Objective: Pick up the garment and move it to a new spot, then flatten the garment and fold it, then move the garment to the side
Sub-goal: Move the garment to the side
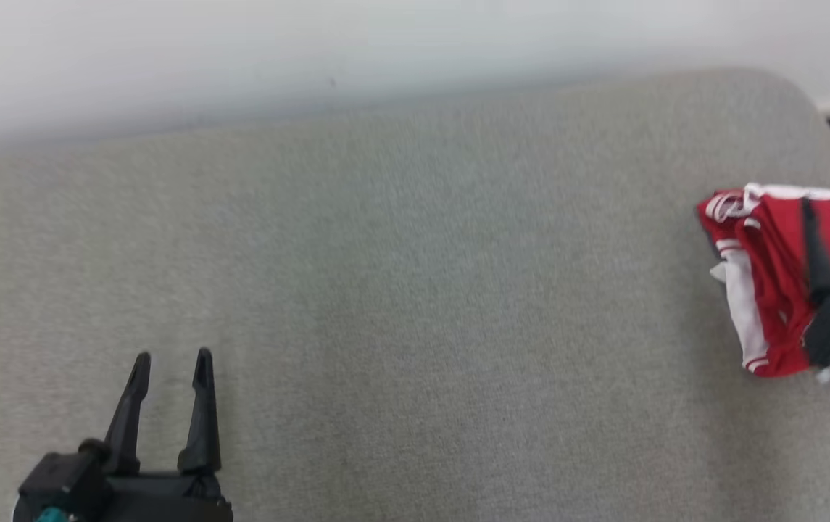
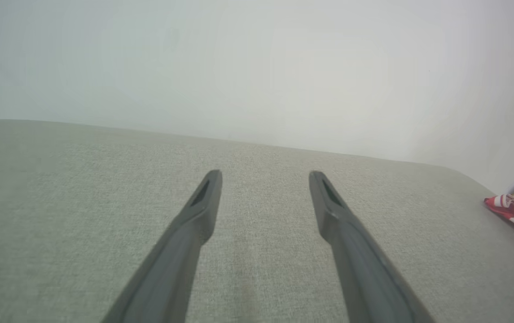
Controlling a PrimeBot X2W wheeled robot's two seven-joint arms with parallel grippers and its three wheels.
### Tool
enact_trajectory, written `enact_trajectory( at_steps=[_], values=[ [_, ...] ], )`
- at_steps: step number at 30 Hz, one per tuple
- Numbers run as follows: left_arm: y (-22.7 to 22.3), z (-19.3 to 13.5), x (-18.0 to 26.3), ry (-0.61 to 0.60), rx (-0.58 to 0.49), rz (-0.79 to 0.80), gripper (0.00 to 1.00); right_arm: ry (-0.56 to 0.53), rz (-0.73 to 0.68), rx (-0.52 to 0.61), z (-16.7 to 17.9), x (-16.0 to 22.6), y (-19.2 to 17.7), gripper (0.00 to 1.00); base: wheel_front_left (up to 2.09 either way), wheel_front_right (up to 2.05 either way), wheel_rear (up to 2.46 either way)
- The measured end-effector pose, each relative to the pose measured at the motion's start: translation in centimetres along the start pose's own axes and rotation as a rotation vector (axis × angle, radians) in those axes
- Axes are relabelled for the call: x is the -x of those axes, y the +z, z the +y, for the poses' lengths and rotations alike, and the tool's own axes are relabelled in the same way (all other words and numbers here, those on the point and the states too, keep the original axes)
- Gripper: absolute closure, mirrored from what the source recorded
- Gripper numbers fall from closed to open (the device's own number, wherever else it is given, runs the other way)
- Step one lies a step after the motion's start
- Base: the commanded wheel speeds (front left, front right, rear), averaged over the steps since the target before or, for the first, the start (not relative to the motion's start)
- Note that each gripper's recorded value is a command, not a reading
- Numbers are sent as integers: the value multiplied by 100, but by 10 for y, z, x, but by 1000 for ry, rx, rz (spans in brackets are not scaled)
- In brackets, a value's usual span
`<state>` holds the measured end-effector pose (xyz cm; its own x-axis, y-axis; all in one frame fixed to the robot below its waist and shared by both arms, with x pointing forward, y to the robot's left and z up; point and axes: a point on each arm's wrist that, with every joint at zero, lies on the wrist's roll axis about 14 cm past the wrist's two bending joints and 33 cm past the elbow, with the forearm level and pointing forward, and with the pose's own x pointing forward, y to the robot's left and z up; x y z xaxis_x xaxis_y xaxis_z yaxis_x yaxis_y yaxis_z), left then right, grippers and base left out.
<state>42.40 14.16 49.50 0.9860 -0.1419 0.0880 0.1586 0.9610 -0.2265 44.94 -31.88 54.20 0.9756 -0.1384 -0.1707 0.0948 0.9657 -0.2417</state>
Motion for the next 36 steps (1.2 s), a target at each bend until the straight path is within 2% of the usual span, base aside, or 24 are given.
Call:
enact_trajectory(
  at_steps=[7,10,18,26,36],
  values=[
    [18,13,33,60,-24,-26,0,100,-193,-194,58,51,14,0,0,0,0],
    [24,23,45,92,-33,-35,0,143,-245,-233,78,64,17,0,0,0,0],
    [30,47,75,178,-45,-44,0,230,-215,-325,128,85,-9,0,0,0,0],
    [27,56,92,214,-50,-33,0,253,-200,-354,143,90,-20,0,0,0,0],
    [21,54,87,204,-46,-16,0,251,-199,-356,144,89,-21,0,0,0,0]
  ],
)
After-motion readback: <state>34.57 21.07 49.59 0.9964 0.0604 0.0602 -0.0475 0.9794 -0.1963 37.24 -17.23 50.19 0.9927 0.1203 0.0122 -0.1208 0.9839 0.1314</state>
